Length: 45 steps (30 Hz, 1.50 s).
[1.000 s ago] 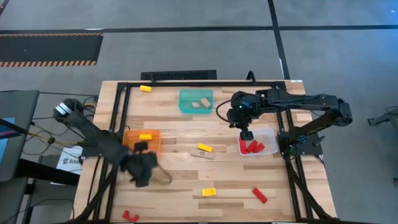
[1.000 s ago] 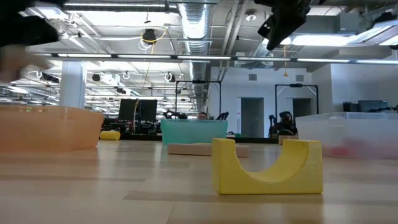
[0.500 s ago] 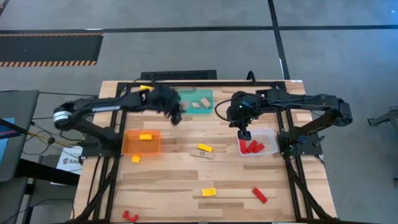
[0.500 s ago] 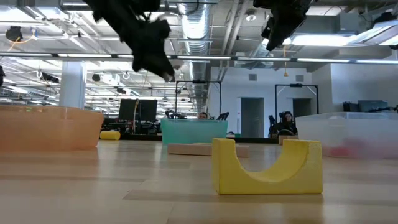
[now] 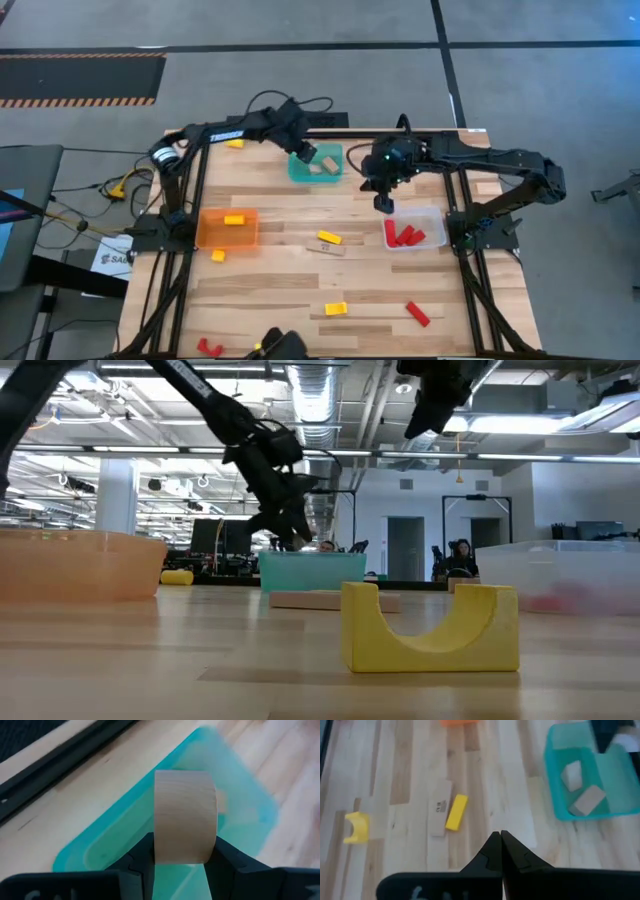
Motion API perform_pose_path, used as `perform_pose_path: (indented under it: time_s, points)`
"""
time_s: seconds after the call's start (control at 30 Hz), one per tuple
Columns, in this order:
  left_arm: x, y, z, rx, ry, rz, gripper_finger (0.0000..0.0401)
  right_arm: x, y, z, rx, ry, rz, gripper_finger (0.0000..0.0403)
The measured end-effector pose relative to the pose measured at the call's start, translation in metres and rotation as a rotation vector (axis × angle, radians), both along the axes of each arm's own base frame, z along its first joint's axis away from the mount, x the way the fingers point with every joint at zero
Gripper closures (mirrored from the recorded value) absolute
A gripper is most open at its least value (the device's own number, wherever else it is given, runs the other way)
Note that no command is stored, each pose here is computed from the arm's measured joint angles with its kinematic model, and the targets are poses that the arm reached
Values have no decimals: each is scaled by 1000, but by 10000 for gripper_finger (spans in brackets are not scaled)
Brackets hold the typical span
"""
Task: Sort & place blocks by color
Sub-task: Put the brown block into the green bin, then put the yellow block into the orange bin
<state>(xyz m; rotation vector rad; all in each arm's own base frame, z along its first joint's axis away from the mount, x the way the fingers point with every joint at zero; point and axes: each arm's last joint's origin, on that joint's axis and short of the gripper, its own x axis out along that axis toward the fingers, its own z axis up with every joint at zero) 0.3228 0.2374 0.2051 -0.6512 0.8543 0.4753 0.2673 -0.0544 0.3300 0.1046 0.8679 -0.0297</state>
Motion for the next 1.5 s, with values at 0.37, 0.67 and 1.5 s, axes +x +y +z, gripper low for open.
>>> perform_pose_path:
  time_s: [0.37, 0.67, 1.5]
  points:
    - [18, 14, 9, -16, 160, -21, 293, -2, -6, 0, 24, 4, -51, 394]
    - [14, 11, 9, -48, 201, -47, 105, -1, -6, 0, 21, 1, -48, 394]
    - [-91, -132, 117, 404, -38, -145, 125, -5, -35, -6, 90, 18, -149, 331]
